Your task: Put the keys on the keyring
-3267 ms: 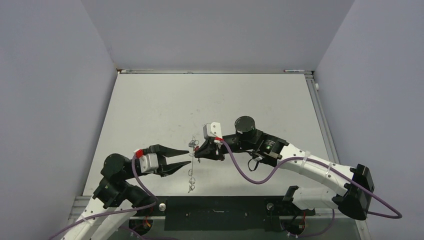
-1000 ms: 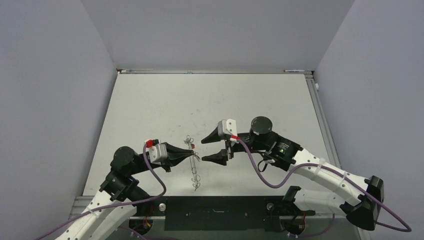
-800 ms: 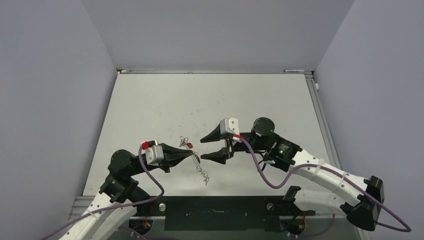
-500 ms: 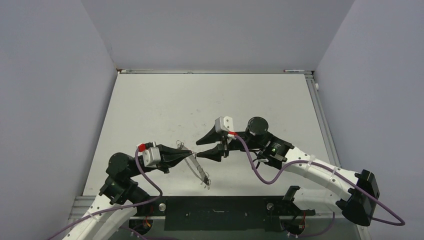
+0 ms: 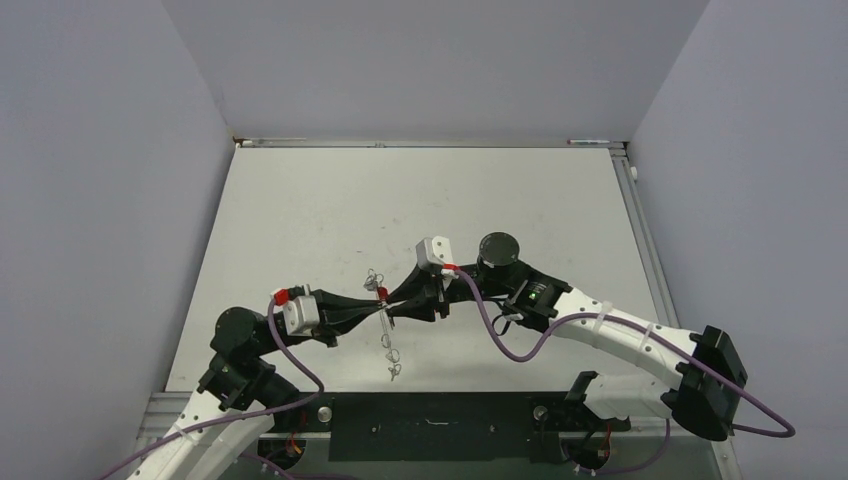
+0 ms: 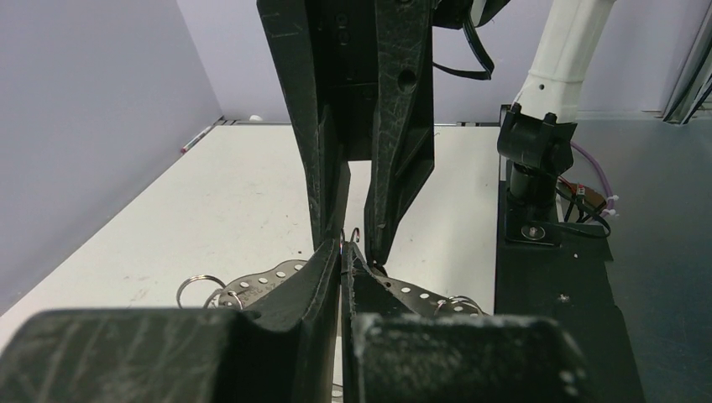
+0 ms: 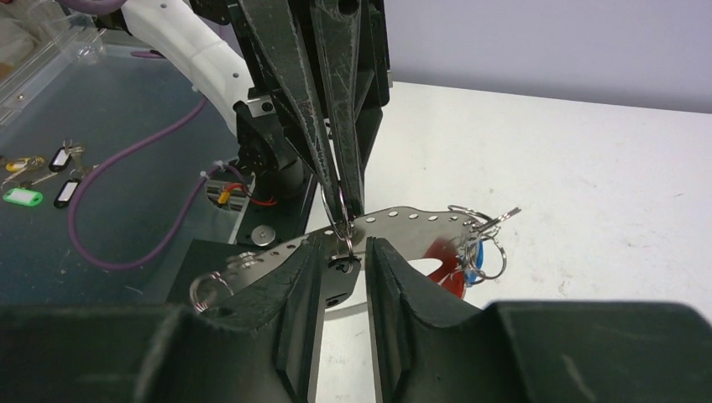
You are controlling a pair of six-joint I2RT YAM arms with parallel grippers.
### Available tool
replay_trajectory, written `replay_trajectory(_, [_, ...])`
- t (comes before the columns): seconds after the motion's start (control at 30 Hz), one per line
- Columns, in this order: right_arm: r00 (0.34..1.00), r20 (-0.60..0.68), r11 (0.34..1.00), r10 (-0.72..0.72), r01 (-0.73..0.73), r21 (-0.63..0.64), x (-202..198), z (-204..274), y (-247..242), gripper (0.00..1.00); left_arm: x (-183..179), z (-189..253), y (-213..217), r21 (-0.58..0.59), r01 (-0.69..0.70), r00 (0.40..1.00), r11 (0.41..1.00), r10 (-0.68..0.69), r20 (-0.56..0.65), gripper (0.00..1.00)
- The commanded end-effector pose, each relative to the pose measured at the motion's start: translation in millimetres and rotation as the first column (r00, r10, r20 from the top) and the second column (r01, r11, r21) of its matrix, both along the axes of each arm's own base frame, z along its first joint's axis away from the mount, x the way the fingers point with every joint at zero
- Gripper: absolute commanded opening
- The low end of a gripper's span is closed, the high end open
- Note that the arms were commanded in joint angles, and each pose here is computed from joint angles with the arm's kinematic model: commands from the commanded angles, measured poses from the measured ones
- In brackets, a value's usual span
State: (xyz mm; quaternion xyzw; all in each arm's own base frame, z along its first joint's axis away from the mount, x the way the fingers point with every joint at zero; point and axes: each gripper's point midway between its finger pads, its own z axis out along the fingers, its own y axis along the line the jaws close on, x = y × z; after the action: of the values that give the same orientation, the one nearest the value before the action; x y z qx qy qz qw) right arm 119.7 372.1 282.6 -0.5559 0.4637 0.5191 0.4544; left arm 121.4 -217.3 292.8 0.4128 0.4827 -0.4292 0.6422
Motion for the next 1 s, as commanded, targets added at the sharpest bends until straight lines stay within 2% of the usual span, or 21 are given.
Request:
replay_trajectory(0.0, [0.997,0.075,0.997,0.037,-0.041,0.064,1,22,7,0.24,-2,15,3,-0.032,-0.008,0.998,0.999,0.010,0.064,0.00])
replay_trajectory(0.17, [0.996,0.072,0.998,0.044,-0.047,0.049,3,16,9,0.23,-1,14,4,-0.030,-0.015,0.998,0.999,0.017,0.068,0.00])
replay_trajectory(0.33, [0.996,0.068,0.997,0.052,-0.055,0.046,1,15,10,0.08,-1,13,4,-0.028,-0.015,0.998,0.999,0.017,0.066,0.00])
replay_trajectory(0.4, [0.997,0.068,0.998,0.048,-0.051,0.043,1,15,9,0.06,-1,14,4,-0.029,-0.017,0.997,0.999,0.019,0.069,0.00])
replay_trajectory(0.63, [0.995,0.100,1.000,-0.007,0.005,0.022,6,20,1,0.05,1,11,3,-0.020,-0.019,0.998,1.000,0.020,0.065,0.00])
replay_trajectory(0.9, [0.994,0.112,1.000,-0.006,0.003,0.023,4,29,-2,0.05,0,9,2,-0.012,-0.013,0.998,1.000,0.013,0.057,0.00])
replay_trajectory(0.97, [0.994,0.113,1.000,-0.003,0.000,0.024,5,29,-1,0.09,0,8,2,-0.011,-0.010,0.998,1.000,0.010,0.056,0.00])
